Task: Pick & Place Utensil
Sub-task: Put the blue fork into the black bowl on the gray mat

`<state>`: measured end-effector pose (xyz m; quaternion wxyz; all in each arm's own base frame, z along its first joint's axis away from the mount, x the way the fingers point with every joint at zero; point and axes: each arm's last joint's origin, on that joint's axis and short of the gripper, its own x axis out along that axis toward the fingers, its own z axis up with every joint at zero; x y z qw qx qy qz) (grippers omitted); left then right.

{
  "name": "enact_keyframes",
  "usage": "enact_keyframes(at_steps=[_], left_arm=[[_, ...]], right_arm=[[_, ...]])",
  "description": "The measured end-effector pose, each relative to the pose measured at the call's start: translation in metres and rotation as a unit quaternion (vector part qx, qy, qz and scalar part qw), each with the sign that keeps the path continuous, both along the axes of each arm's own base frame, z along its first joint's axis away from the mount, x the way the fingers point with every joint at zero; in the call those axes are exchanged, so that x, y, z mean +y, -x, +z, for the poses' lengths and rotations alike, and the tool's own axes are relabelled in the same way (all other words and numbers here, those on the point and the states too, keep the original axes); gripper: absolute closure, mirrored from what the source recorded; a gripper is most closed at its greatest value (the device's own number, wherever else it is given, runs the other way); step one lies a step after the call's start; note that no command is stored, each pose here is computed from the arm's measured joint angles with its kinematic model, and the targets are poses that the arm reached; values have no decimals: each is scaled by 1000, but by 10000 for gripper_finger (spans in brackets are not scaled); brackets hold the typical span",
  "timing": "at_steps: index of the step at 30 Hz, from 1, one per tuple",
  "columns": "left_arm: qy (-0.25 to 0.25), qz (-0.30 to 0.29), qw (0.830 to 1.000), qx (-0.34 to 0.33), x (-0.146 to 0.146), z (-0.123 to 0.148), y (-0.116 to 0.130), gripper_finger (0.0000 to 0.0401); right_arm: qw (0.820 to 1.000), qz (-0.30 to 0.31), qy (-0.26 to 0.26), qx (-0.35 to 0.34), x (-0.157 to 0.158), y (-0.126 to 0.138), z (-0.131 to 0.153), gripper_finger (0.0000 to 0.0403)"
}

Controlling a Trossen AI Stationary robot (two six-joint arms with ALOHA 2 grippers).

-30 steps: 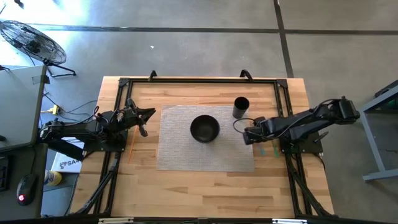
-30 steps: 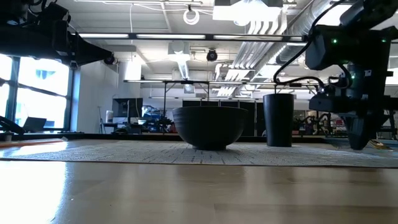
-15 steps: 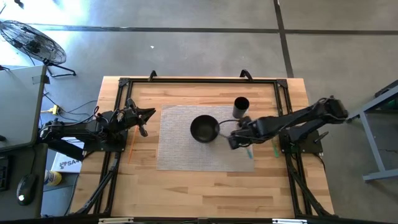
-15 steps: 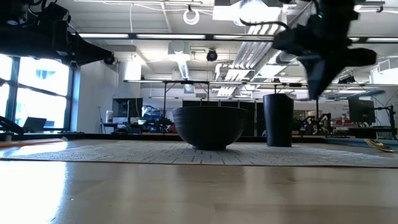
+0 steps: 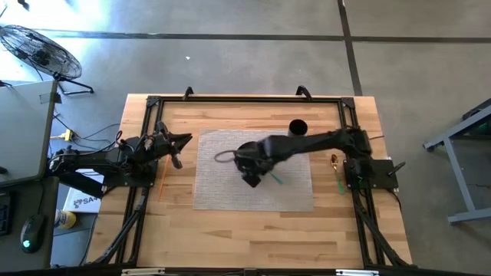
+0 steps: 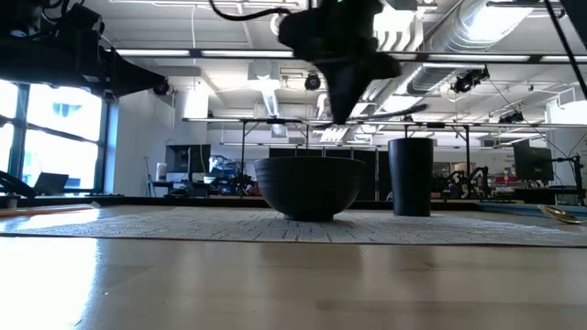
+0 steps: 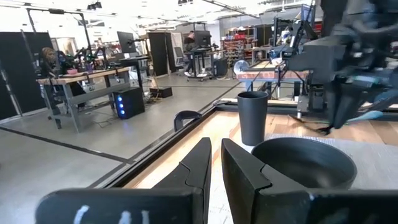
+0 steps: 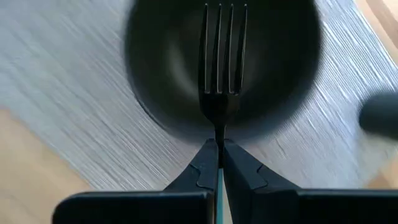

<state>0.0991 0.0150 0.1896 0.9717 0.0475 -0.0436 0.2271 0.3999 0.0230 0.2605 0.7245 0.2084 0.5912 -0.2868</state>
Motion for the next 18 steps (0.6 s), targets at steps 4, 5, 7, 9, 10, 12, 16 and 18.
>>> enact_keyframes(at_steps=[4, 5, 7, 9, 10, 12, 16, 18], left_arm=[[-1, -17, 1000, 1, -1, 0, 0, 366], [-2, -18, 1000, 1, -1, 0, 0, 366], [-2, -19, 1000, 1, -1, 0, 0, 366], [-2, -18, 1000, 1, -1, 0, 0, 366], [-2, -18, 1000, 1, -1, 0, 0, 366], [-3, -18, 1000, 2, -1, 0, 0, 366], [-3, -18, 1000, 2, -1, 0, 0, 366], [-4, -18, 1000, 2, -1, 0, 0, 366]], right_arm=[[999, 33, -29, 10, -24, -16, -9, 399], [998, 38, -38, 13, -30, -18, -11, 399], [997, 47, -60, 17, -40, -19, -14, 399], [995, 51, -82, 20, -49, -18, -18, 399], [994, 53, -92, 19, -53, -18, -20, 398], [993, 53, -107, 13, -61, -18, -25, 398], [991, 55, -126, -5, -70, -20, -36, 398], [989, 54, -133, -15, -72, -21, -42, 398]])
